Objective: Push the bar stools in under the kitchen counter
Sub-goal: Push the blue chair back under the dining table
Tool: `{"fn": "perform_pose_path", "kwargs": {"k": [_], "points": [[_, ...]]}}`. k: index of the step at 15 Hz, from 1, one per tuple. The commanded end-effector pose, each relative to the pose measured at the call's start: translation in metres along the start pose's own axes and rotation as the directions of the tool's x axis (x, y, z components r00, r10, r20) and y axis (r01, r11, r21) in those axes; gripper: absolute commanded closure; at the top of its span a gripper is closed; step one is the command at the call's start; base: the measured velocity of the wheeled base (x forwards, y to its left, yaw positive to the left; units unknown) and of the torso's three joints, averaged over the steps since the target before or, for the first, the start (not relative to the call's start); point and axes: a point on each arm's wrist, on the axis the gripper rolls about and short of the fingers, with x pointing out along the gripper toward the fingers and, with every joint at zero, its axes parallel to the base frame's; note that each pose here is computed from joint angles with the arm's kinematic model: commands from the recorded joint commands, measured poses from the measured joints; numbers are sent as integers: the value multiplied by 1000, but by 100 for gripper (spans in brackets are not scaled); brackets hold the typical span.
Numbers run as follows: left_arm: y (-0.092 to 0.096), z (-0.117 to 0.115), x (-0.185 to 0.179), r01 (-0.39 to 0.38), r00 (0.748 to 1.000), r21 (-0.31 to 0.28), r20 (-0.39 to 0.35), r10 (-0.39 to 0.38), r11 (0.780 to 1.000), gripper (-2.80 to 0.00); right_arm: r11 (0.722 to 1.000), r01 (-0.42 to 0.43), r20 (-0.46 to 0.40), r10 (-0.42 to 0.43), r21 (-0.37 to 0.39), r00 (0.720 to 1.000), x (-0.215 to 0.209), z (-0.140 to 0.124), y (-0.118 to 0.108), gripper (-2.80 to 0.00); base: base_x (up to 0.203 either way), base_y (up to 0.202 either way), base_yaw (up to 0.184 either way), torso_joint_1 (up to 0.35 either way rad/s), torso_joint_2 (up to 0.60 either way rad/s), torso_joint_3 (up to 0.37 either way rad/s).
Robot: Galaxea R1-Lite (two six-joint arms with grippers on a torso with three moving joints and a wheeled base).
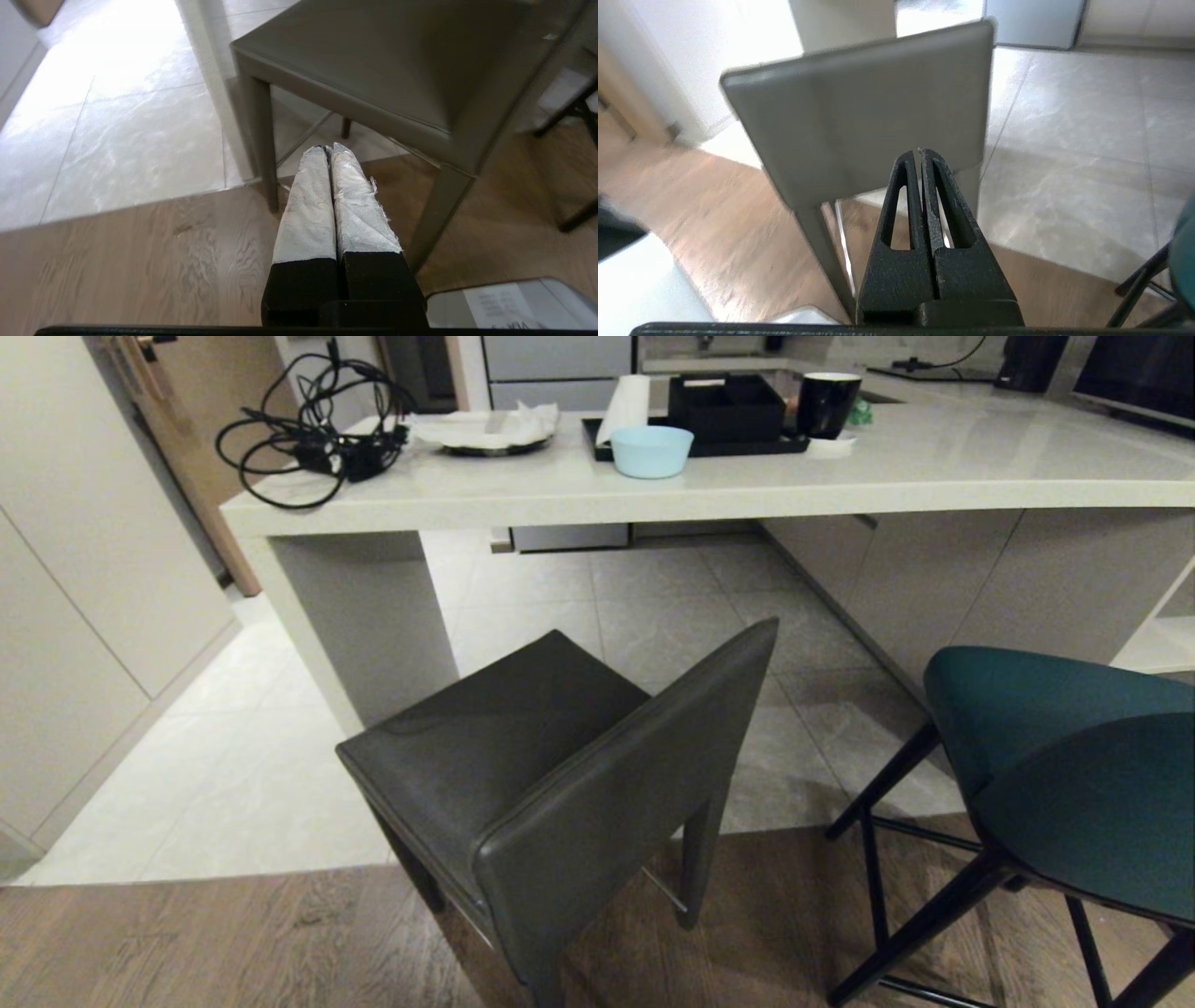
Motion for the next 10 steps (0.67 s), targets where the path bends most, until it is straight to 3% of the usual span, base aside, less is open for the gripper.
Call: {"fn": "perform_pose_path", "kwargs": {"k": [1, 2, 3, 5, 7, 10], "points": [[2, -5, -1, -90, 995, 22, -33, 90, 996, 0, 997, -28, -29, 26, -77, 999, -5, -18, 2, 0, 0, 0, 0, 0, 0, 0], [1, -10, -2, -93, 993, 57, -68, 97, 994, 0, 992, -16, -48, 10, -127, 999, -6, -30, 2, 0, 0, 0, 0, 0, 0, 0], [1, -10, -2, -92, 993, 52, -69, 95, 994, 0, 989, -30, -40, 24, -142, 999, -7, -31, 2, 0, 0, 0, 0, 0, 0, 0], [1, -10, -2, -91, 993, 41, -70, 94, 995, 0, 987, -139, -6, 139, -81, 990, -8, -15, 6, 0, 0, 0, 0, 0, 0, 0], [1, -10, -2, -97, 993, 5, -71, 97, 995, 0, 985, -168, -2, 168, -42, 986, -6, -9, 6, 0, 0, 0, 0, 0, 0, 0], [1, -10, -2, -95, 993, 5, -70, 95, 995, 0, 982, -168, 33, 172, -86, 985, -25, -40, 15, 0, 0, 0, 0, 0, 0, 0]]}}
